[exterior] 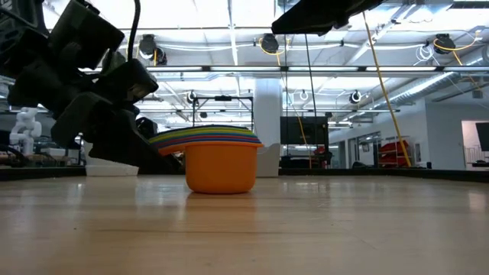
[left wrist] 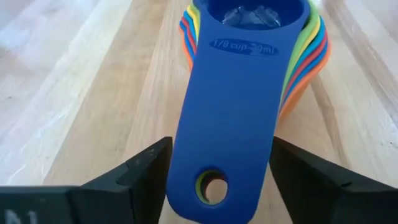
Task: Nest measuring cups in basket
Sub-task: Put the stacked measuring cups into the bin
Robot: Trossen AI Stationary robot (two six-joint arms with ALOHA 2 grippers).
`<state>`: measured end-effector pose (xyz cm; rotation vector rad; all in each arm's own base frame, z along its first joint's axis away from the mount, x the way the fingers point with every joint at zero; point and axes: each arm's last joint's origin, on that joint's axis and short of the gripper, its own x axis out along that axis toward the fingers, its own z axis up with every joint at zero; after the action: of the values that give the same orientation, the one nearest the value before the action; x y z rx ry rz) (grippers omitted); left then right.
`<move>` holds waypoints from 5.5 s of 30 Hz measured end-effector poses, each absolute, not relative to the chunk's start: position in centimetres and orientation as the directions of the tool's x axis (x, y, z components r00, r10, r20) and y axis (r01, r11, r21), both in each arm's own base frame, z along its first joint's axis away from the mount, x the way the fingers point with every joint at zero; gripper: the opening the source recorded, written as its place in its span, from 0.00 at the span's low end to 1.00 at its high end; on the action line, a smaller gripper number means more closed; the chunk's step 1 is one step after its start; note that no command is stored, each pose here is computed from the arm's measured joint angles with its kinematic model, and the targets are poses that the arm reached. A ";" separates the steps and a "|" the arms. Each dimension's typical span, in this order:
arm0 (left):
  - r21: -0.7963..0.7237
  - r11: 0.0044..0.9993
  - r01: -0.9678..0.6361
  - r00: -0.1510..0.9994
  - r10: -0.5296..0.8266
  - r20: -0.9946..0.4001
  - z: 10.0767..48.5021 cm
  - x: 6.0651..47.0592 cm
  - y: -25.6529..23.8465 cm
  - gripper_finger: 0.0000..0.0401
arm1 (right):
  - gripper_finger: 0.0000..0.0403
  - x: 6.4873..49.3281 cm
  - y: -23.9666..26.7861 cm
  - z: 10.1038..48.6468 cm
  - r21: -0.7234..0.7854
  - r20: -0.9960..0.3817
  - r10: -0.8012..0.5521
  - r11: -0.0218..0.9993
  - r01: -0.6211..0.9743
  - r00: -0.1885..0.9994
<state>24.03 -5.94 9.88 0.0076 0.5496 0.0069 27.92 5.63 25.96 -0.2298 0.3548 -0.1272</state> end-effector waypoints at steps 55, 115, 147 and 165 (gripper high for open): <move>-0.055 0.995 0.078 0.895 -0.094 -0.437 10.8 24.5 -6.4 0.60 | 0.20 27.9 5.6 25.9 -0.253 -0.329 -0.164 0.964 0.081 0.930; 0.040 0.999 0.033 0.893 -0.012 -0.450 10.6 24.3 -6.6 0.49 | 0.20 27.9 5.6 25.9 -0.260 -0.330 -0.165 0.962 0.078 0.930; 0.015 1.000 -0.003 0.906 0.009 -0.424 11.2 25.0 -6.7 0.51 | 0.20 27.9 5.6 25.9 -0.260 -0.329 -0.164 0.963 0.078 0.930; 0.017 1.000 0.006 0.899 0.002 -0.438 9.3 25.5 -6.9 0.46 | 0.20 27.9 5.6 25.9 -0.260 -0.329 -0.165 0.963 0.079 0.930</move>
<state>25.45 -6.85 9.34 0.0182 0.4534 -0.0017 27.92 5.62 25.93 -0.2458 0.3560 -0.1259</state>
